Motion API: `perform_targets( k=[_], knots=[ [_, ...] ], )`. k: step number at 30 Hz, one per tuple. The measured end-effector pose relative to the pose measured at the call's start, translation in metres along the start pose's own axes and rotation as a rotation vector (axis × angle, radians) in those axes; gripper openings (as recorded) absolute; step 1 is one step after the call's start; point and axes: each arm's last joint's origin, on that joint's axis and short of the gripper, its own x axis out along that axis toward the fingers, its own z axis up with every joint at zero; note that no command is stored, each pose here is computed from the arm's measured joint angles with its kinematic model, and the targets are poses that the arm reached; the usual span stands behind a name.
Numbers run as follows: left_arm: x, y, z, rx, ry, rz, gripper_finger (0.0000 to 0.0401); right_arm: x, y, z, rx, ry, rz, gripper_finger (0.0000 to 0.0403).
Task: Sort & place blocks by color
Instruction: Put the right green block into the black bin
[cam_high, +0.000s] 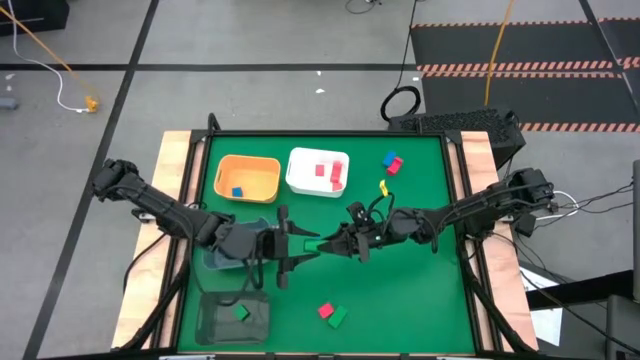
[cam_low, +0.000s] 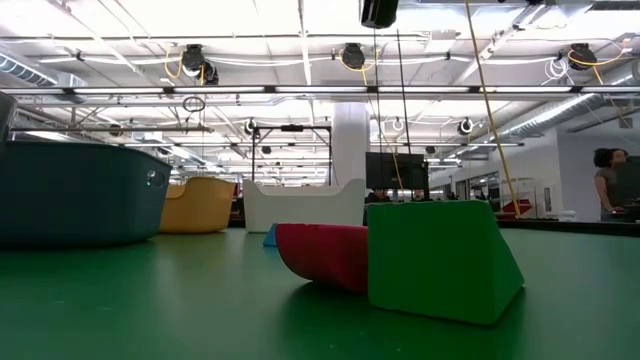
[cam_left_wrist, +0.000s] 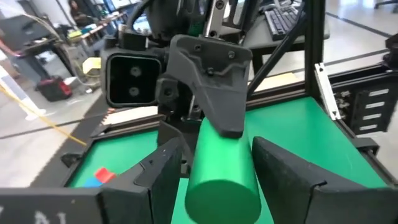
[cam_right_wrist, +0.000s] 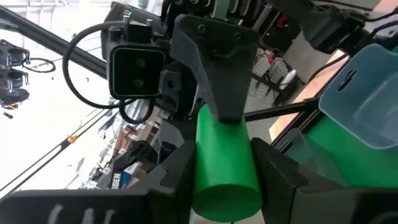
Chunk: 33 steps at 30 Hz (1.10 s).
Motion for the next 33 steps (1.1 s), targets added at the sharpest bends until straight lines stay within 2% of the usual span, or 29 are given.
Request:
perform_targets(
  k=[3,6,12,16,20,24,28,33],
  knots=[
    [0.002,0.003,0.000,-0.009,-0.004,-0.028,0.0177,0.000,0.000,0.002,-0.003,-0.008,0.009,0.0113],
    [0.003,0.005,-0.001,-0.008,-0.004,-0.037,0.0137,0.000,0.000,0.002,-0.005,-0.007,0.010,0.0113],
    [0.004,0.006,-0.001,-0.036,-0.009,-0.061,0.0134,0.000,0.000,0.002,-0.002,-0.006,0.011,0.0114],
    [0.004,0.006,0.000,-0.083,-0.018,-0.068,0.0134,0.000,-0.001,0.004,0.008,0.039,0.034,0.0170],
    [0.002,0.004,0.002,-0.117,-0.024,-0.075,0.0134,-0.003,-0.001,0.013,0.049,0.163,0.080,0.0244],
    [-0.001,0.000,0.003,-0.168,-0.026,-0.091,0.0134,-0.009,0.000,0.020,0.081,0.280,0.090,0.0291],
    [-0.009,-0.011,0.005,-0.231,-0.019,-0.131,0.0134,-0.018,0.002,0.023,0.079,0.341,0.024,0.0305],
    [-0.030,-0.038,0.002,-0.340,0.086,-0.302,0.0134,-0.033,-0.002,0.014,0.061,0.437,-0.161,0.0300]
  ],
)
